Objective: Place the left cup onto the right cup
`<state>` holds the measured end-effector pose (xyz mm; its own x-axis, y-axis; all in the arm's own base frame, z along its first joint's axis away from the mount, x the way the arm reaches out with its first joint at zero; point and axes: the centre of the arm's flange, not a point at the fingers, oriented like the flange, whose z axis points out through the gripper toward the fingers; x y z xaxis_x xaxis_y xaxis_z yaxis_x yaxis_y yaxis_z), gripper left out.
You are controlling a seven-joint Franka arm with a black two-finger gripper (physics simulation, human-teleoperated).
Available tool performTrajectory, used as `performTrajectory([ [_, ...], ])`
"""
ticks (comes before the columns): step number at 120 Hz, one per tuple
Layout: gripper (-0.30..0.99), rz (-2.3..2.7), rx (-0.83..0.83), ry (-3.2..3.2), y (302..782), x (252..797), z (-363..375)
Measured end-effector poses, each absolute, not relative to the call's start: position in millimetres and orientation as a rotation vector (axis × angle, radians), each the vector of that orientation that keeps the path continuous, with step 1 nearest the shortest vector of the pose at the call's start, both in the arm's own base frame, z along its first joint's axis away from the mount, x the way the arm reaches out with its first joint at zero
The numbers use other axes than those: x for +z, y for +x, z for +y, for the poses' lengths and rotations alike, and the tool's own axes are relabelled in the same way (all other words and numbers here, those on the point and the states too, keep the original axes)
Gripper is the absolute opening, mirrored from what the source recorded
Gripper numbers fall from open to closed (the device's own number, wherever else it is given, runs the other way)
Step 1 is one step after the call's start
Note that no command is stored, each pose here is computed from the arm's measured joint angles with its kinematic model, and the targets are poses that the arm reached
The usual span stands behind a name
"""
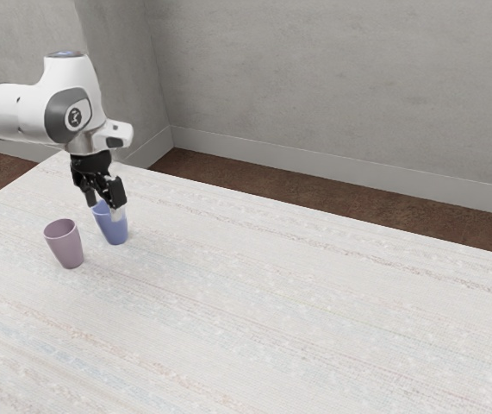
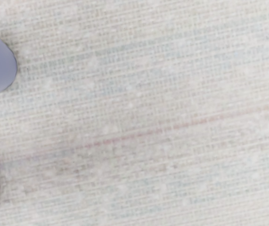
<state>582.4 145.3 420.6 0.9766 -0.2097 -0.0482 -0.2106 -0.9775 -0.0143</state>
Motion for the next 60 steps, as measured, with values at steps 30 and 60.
performTrajectory([
  [30, 0.67, 0.364, -0.033, -3.072, 575.0, 409.9, 193.6],
  [60, 0.67, 0.363, -0.033, -3.067, 557.9, 393.6, 235.2],
])
